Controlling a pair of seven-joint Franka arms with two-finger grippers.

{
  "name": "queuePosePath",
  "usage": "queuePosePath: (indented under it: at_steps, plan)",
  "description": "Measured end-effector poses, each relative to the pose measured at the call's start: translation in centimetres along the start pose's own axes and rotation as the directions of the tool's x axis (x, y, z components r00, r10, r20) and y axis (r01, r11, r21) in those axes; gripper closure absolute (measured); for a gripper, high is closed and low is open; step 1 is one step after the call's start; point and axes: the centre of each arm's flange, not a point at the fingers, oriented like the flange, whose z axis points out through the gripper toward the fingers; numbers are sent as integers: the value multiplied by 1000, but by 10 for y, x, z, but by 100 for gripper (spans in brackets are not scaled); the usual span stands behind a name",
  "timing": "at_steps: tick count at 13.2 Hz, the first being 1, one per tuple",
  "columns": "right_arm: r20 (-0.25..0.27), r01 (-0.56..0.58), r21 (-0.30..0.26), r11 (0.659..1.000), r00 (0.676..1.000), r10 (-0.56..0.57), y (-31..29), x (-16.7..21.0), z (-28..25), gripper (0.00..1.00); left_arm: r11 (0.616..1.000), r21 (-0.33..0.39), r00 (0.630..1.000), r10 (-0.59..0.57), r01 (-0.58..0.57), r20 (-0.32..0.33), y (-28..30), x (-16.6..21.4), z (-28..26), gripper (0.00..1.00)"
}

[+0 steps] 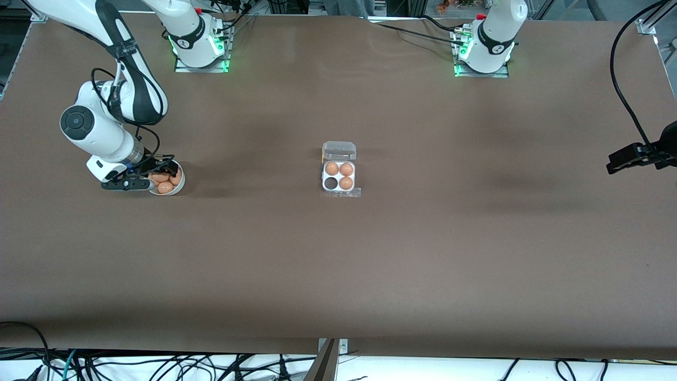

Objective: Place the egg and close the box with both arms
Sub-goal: 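Close the right gripper on one brown egg in the bowl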

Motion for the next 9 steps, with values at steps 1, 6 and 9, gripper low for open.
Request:
queuePosePath:
  at_steps: [1,6,9]
  plan:
    - [2,0,0,1000,1000,0,0,0,1,19,1000,0,1000,0,0,0,0,0,0,0]
    - [-1,-2,0,1000,1000,2,1,1,0,38,1000,0,1000,0,0,1,0,0,0,0]
    - [-3,-5,-1,1000,1000,5,2,1,0,40,1000,0,1000,1,-1,1,0,0,0,0]
